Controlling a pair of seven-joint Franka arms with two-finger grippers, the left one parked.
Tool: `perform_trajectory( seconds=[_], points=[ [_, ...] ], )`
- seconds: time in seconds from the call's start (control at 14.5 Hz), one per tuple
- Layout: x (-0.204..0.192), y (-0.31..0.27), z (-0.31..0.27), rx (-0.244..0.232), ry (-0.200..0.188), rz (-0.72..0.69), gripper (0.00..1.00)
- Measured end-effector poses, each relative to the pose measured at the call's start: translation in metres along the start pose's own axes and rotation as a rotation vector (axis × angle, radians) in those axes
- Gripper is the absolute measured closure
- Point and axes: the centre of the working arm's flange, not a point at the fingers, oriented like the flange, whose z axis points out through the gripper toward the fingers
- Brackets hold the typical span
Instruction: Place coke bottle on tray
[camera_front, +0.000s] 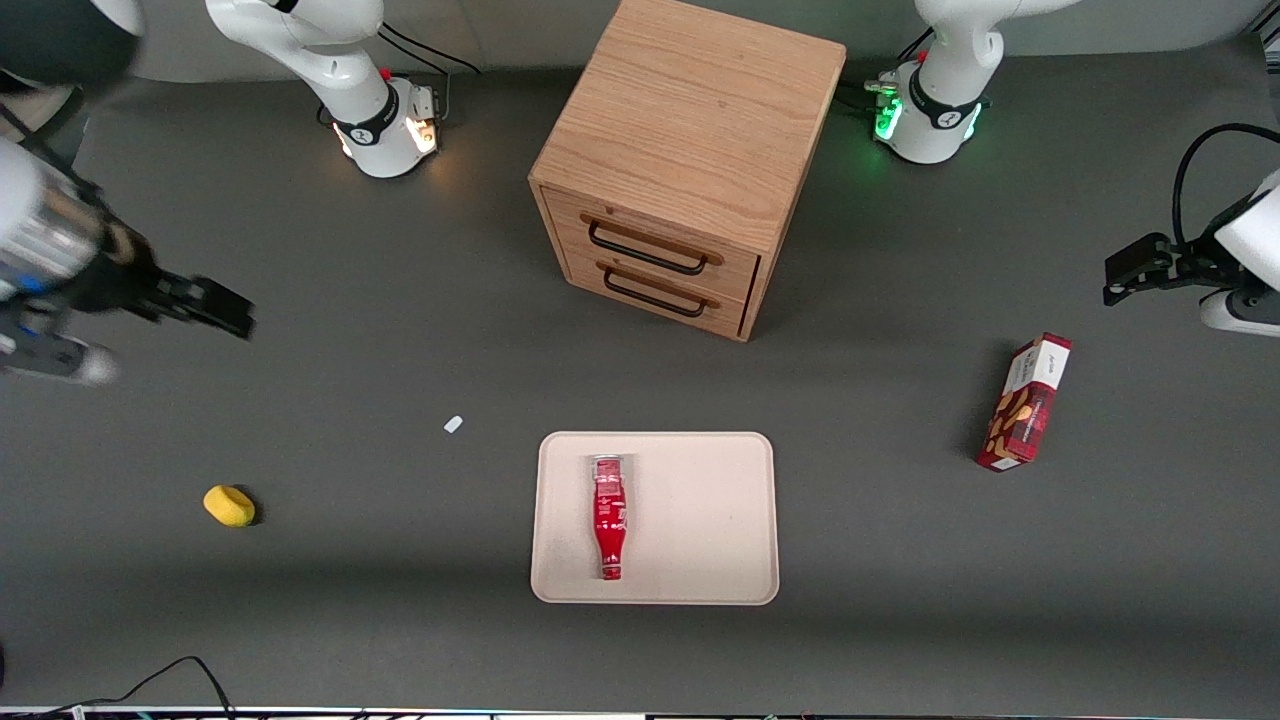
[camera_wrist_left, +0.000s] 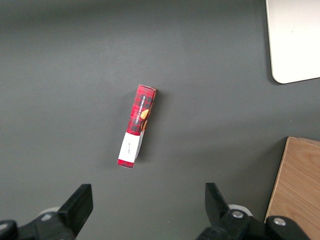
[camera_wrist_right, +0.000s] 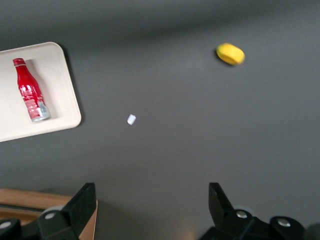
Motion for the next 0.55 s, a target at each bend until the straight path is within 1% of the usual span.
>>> perform_trajectory(
  seconds=[0.14, 0.21, 0.34, 0.55],
  points=[
    [-0.019, 0.034, -0.005, 0.012, -0.011, 0.022, 0.00],
    [-0.029, 0.044, -0.002, 0.012, -0.006, 0.031, 0.00],
    [-0.052, 0.049, 0.012, 0.012, 0.013, 0.033, 0.00],
    [-0.076, 0.046, 0.027, 0.016, 0.016, 0.020, 0.00]
  ],
)
